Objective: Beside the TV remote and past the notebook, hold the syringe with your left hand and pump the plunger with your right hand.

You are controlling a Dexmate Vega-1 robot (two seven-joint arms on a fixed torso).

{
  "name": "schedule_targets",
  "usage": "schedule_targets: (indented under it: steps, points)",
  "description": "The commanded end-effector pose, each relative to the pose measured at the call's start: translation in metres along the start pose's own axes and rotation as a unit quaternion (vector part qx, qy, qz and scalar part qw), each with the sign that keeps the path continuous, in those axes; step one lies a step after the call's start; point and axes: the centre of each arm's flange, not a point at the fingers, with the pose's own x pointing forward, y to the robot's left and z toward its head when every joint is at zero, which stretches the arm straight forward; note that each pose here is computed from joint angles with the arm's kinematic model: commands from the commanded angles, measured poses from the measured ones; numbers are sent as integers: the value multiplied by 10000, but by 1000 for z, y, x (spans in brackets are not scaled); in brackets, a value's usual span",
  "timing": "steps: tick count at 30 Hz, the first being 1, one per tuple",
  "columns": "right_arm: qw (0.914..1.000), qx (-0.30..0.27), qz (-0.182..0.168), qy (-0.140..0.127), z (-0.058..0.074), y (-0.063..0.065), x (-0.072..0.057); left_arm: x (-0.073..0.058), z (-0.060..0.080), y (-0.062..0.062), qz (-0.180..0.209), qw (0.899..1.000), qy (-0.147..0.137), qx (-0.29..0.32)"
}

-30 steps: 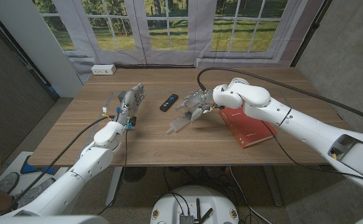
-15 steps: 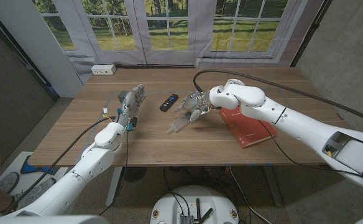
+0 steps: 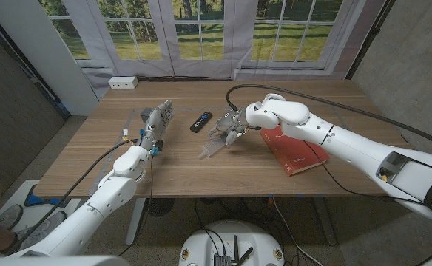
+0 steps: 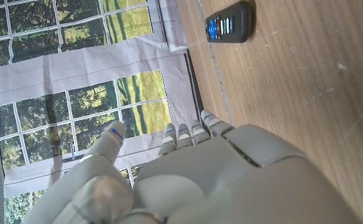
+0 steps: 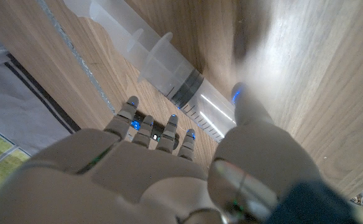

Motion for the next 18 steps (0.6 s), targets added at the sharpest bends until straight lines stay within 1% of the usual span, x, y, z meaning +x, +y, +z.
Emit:
schedule_targets:
  steps: [1, 5, 8, 18]
  points:
    - [9998, -8, 210, -43, -2, 0, 9, 2, -2, -1, -6, 10000, -4, -33]
    - [9998, -21, 188, -54, -3, 0, 10, 3, -3, -1, 1, 10000, 6, -44]
    - [10000, -20, 60, -74, -4, 0, 10, 3, -4, -1, 1, 10000, 13, -56]
    - [9999, -7, -106, -71, -4, 0, 11, 4, -6, -2, 6, 10000, 32, -75]
